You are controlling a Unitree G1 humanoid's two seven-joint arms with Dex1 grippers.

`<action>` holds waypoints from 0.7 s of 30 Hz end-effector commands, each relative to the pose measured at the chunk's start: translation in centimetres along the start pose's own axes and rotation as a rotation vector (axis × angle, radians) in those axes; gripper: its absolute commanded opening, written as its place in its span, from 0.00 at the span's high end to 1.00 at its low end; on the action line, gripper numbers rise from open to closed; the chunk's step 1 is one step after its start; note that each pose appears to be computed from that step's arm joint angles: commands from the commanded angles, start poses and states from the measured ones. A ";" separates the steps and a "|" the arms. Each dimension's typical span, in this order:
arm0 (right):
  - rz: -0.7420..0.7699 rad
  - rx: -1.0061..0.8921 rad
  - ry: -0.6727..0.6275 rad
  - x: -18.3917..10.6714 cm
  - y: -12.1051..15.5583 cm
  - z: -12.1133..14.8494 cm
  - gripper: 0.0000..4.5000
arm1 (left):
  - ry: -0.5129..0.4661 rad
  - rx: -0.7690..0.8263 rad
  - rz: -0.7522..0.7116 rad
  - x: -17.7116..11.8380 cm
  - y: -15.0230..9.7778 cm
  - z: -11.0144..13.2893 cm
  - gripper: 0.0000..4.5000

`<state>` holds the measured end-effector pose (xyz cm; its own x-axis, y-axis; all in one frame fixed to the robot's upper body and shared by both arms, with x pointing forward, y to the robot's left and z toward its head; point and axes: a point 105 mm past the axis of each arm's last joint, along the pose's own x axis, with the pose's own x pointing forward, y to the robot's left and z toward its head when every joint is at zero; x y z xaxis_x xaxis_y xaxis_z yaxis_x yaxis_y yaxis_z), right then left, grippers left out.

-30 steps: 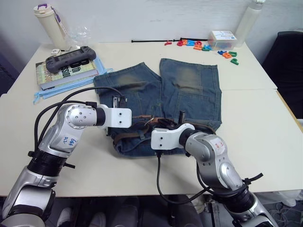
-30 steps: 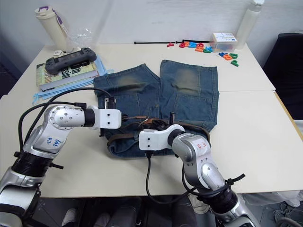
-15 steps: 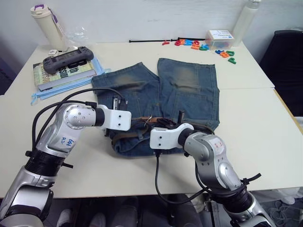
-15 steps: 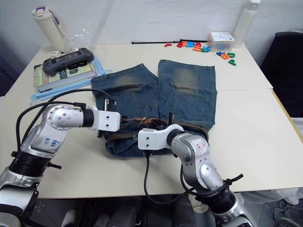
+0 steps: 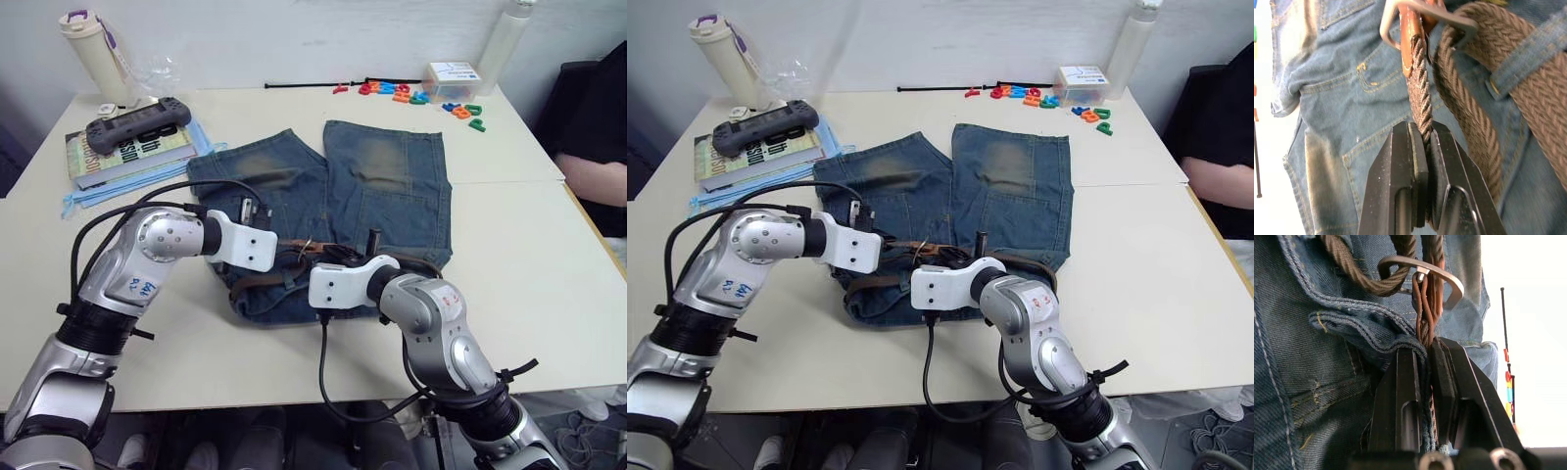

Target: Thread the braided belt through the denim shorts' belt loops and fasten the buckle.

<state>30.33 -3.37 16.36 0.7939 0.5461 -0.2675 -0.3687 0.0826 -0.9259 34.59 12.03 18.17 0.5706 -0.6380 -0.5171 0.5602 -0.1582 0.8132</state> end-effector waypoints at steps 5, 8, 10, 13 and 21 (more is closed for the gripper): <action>-0.053 -0.016 -0.045 -0.4 -1.1 1.3 1.00 | -0.135 -0.196 0.070 2.3 -1.0 2.6 1.00; -0.051 -0.012 -0.044 -0.4 -1.1 1.3 1.00 | -0.174 -0.364 0.074 2.9 -1.9 3.0 1.00; -0.045 -0.007 -0.043 -0.4 -1.0 1.3 1.00 | -0.219 -0.440 0.055 3.3 -2.7 3.7 1.00; -0.031 -0.004 -0.046 -0.5 -0.7 1.3 1.00 | -0.251 -0.474 0.032 4.0 -3.4 4.6 1.00; 0.035 0.054 -0.046 -1.1 0.6 1.1 1.00 | -0.280 -0.538 -0.022 5.4 -5.0 5.5 1.00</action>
<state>29.89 -4.14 15.19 0.7854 0.5239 -0.3298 -0.4335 0.0850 -0.8971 33.26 8.01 13.49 0.5248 -0.7576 -0.3882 0.7904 0.2643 0.5526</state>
